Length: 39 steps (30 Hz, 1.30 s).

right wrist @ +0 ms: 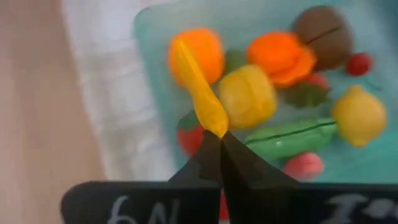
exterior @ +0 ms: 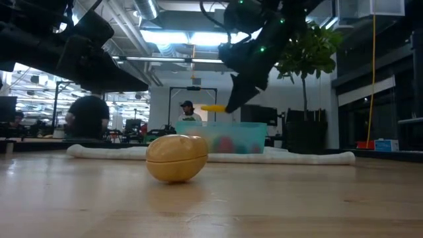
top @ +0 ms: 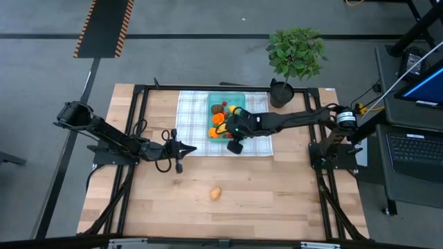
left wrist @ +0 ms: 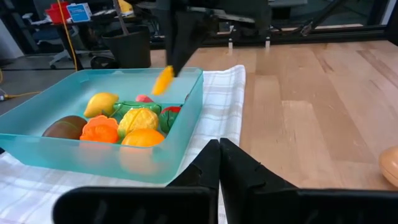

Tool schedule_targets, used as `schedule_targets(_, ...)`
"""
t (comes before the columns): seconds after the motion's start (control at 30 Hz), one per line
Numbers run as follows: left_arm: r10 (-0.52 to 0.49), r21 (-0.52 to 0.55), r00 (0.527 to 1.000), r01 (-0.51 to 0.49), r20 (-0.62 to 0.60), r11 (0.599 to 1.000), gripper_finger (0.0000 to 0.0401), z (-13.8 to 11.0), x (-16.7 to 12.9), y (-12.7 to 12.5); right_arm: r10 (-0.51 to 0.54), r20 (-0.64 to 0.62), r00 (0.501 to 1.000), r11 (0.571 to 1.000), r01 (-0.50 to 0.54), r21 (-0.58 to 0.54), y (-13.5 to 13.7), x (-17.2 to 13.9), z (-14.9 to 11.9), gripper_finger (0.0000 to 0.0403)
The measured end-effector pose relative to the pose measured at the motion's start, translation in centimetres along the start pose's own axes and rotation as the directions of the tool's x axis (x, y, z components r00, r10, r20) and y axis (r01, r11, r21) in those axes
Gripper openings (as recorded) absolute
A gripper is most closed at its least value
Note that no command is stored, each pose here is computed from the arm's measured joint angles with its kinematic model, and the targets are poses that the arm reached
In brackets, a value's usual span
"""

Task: Pick and placing Produce into tupperware
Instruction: Put the yellow corn into the green bin

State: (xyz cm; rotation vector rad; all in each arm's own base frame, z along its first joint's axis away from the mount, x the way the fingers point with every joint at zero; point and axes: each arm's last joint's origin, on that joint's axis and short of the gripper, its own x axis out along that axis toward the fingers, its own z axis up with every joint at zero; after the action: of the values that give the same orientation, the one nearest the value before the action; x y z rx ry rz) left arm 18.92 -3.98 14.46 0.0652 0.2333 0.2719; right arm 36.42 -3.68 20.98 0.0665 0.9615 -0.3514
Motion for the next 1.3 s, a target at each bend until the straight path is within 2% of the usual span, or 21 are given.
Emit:
schedule_targets(0.1, 0.0, 0.0, 1.0, 0.0, 0.0, 1.0, 0.0004, 0.0, 0.0, 0.0, 0.048, -0.062, 0.997, 0.998, -0.051, -0.042, -0.1, -0.5, 0.1, 0.0)
schedule_targets(0.27, 0.0, -0.008, 1.0, 0.0, 0.0, 1.0, 0.0017, 0.0, 0.0, 0.0, 0.037, -0.124, 0.992, 0.995, -0.049, -0.09, -0.2, -0.8, -0.2, 0.0)
schedule_targets(0.53, 0.0, -0.009, 1.0, 0.0, 0.0, 1.0, 0.0029, 0.0, 0.0, 0.0, 0.032, -0.145, 0.989, 0.994, -0.047, -0.098, -0.2, -0.4, -0.5, 0.0001)
schedule_targets(0.73, 0.0, -0.017, 1.0, 0.0, 0.0, 1.0, 0.0035, 0.0, 0.0, 0.0, 0.028, -0.156, 0.987, 0.994, -0.044, -0.097, -0.3, 0.0, -0.6, 0.003)
schedule_targets(0.9, -0.005, -0.033, 1.0, 0.005, 0.001, 0.999, 0.0028, 0.0, 0.0, -0.1, 0.02, -0.178, 0.984, 0.995, -0.037, -0.092, -0.6, 0.5, -0.8, 0.004)
schedule_targets(1.17, -0.004, -0.028, 1.0, 0.004, -0.008, 1.0, 0.0004, -0.1, 0.0, -0.1, 0.013, -0.207, 0.978, 0.992, -0.04, -0.124, -0.5, 1.8, -1.2, 0.0013)
schedule_targets(1.3, -0.004, -0.022, 1.0, 0.004, -0.016, 1.0, 0.0003, -0.2, 0.0, -0.1, 0.014, -0.2, 0.98, 0.992, -0.038, -0.117, -0.5, 1.9, -1.1, 0.0022)
